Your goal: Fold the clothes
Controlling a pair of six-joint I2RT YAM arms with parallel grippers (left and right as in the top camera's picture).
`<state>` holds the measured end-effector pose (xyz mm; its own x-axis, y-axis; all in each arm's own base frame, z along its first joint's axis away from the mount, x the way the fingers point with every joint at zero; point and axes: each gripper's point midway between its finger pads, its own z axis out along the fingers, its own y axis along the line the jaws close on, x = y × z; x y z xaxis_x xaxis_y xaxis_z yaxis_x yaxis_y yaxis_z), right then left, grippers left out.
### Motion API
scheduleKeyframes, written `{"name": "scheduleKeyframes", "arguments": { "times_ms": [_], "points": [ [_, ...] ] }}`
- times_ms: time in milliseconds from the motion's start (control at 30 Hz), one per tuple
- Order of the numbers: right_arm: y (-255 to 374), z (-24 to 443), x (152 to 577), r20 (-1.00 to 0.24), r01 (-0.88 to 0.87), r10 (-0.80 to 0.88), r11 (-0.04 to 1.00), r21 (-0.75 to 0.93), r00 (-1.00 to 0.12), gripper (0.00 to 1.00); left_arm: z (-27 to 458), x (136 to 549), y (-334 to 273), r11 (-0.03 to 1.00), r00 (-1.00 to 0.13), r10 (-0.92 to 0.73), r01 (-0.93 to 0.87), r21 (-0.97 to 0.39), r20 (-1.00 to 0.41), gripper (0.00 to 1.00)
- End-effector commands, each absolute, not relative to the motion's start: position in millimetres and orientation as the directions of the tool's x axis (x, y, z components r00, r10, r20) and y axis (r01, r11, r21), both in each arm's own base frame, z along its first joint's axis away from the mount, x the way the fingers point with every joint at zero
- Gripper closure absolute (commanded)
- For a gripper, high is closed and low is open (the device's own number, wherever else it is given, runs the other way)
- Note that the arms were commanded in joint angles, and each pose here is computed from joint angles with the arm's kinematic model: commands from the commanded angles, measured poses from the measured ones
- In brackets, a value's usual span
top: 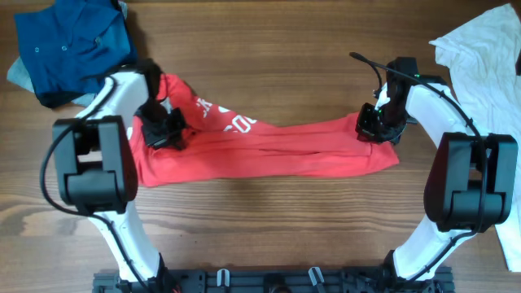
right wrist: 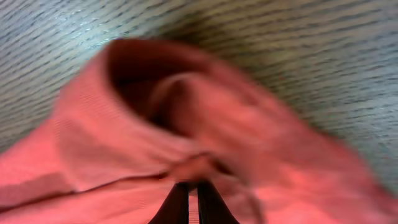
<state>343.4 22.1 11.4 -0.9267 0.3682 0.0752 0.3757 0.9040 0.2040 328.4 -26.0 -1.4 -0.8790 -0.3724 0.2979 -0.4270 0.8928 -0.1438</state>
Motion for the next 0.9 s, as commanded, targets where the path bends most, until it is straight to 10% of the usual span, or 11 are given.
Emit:
{"name": "scheduleKeyframes", "arguments": {
  "times_ms": [0, 467, 633, 867],
  "points": [
    [10, 3, 339, 0.077, 0.455, 0.448, 0.882, 0.125, -0.891, 0.94, -22, 296, 14, 0.839, -0.775, -0.511, -0.544, 0.018, 0.371, 0.85],
    [-21, 2, 338, 0.090, 0.583, 0.576, 0.807, 0.098, -0.812, 0.96, -3, 310, 31, 0.831, -0.791, -0.541, -0.554, 0.038, 0.285, 0.82],
    [29, 56, 363, -0.008, 0.275, 0.313, 0.845, 0.458, -0.950, 0.96, 12, 318, 32, 0.832, -0.806, -0.542, -0.555, 0.014, 0.238, 0.88],
    [82, 44, 355, -0.037, 0.163, 0.186, 0.926, 0.341, -0.982, 0.96, 12, 319, 27, 0.829, -0.804, -0.540, -0.560, -0.009, 0.249, 0.91]
  ]
}}
